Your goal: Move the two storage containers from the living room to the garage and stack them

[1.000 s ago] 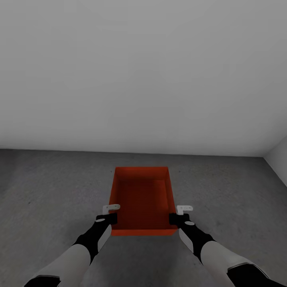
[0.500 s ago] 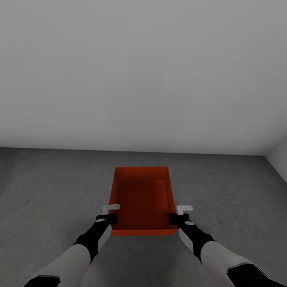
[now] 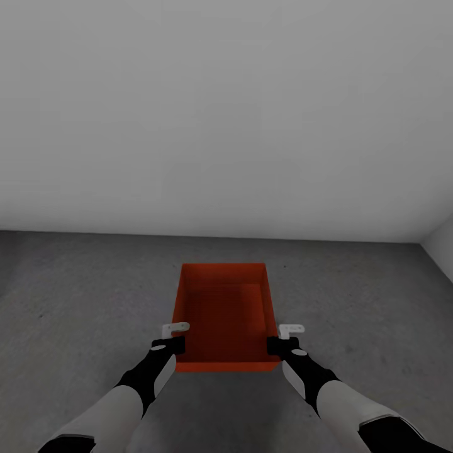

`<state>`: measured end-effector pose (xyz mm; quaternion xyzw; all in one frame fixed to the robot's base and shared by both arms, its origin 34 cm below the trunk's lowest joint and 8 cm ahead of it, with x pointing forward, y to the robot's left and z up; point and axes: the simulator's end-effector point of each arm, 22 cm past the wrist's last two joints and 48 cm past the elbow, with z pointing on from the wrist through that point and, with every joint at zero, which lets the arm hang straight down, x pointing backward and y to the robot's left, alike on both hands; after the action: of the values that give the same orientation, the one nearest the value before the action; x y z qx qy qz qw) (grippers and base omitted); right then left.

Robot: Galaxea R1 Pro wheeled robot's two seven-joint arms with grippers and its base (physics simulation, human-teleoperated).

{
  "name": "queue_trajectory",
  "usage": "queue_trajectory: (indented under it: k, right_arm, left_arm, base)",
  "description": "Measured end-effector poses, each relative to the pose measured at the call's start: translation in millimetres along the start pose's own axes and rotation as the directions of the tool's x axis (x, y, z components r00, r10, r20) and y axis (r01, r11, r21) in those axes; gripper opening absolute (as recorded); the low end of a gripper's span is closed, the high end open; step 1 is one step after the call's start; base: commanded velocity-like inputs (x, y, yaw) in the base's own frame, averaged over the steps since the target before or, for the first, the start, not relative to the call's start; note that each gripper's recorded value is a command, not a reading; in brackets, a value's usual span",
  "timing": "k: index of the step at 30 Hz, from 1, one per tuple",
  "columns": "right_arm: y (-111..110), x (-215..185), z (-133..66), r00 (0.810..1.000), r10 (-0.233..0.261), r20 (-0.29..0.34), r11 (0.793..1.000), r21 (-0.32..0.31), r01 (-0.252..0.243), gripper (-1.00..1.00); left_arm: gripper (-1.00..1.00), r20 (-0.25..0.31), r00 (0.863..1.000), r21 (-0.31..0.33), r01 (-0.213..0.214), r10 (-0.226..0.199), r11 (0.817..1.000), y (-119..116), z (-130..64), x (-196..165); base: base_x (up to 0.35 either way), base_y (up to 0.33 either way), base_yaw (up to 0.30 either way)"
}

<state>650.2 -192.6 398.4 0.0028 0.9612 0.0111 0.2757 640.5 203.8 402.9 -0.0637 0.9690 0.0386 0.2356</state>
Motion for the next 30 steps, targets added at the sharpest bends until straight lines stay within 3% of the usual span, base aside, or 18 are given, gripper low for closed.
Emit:
queue_trajectory:
  k: [30]
  right_arm:
    - [-1.4,39.1,46.0,1.0,0.0,0.001,1.0,0.0,0.0,-1.0]
  left_arm:
    - [-1.0,0.001,1.0,0.0,0.0,0.0,1.0,-1.5,49.0,35.4]
  base:
    - [0.0,0.0,0.0]
